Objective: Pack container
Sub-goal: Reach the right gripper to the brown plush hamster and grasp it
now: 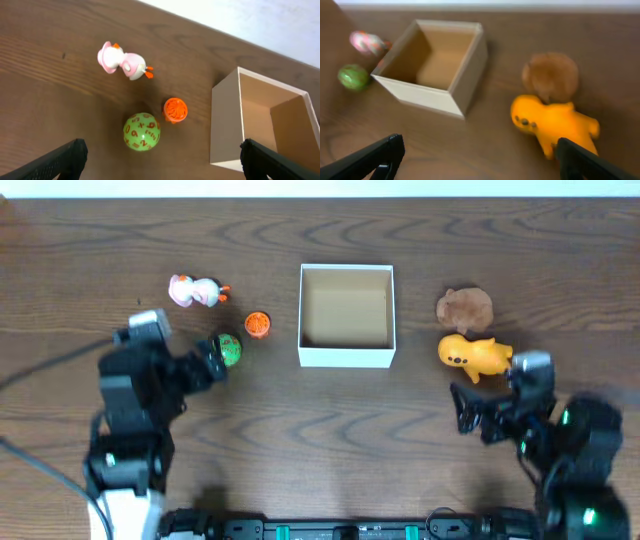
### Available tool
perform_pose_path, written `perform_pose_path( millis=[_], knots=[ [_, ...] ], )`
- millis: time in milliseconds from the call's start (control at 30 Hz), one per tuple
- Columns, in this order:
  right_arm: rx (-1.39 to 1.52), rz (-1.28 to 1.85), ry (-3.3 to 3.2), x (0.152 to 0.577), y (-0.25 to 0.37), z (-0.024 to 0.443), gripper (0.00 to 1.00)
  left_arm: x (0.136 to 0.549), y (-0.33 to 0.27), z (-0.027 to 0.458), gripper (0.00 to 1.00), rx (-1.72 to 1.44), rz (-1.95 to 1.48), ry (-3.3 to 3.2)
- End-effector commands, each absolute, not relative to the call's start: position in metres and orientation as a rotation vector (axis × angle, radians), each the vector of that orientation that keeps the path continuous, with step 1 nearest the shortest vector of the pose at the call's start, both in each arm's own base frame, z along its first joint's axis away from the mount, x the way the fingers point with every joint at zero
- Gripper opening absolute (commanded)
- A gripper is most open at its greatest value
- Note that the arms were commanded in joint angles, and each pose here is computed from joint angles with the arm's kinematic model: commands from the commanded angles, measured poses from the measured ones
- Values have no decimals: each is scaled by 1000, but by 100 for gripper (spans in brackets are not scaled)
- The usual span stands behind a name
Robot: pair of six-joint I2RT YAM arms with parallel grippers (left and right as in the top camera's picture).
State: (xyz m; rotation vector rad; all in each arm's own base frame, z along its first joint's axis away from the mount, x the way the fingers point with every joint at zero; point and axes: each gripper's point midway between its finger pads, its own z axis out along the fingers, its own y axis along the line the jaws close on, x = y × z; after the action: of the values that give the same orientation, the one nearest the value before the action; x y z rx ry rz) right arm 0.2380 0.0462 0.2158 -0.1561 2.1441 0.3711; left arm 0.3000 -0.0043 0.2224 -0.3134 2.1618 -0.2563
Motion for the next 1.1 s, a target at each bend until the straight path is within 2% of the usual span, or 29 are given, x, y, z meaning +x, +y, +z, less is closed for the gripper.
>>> perform_pose_path(
  millis=[0, 233, 400, 567, 800, 1067],
  knots=[
    [-172, 248, 2282, 264, 27, 218, 99, 318, -4, 238, 98, -252, -229, 2213],
    [-208, 306, 2551, 311, 27, 221, 99, 336, 15, 231, 98, -283, -88, 2316],
    [-293, 624, 2545, 344, 68, 215, 99, 336, 21, 227, 98, -300, -49, 2328],
    [-193, 449, 2569, 384, 48, 188, 99, 332, 20, 222, 98, -304, -47, 2352],
    [-96, -69, 2694, 411, 5, 146, 99, 324, 20, 214, 98, -309, -45, 2397],
    [-39, -77, 2787, 441, 0, 103, 99, 323, 20, 214, 98, -310, -44, 2402]
  ],
)
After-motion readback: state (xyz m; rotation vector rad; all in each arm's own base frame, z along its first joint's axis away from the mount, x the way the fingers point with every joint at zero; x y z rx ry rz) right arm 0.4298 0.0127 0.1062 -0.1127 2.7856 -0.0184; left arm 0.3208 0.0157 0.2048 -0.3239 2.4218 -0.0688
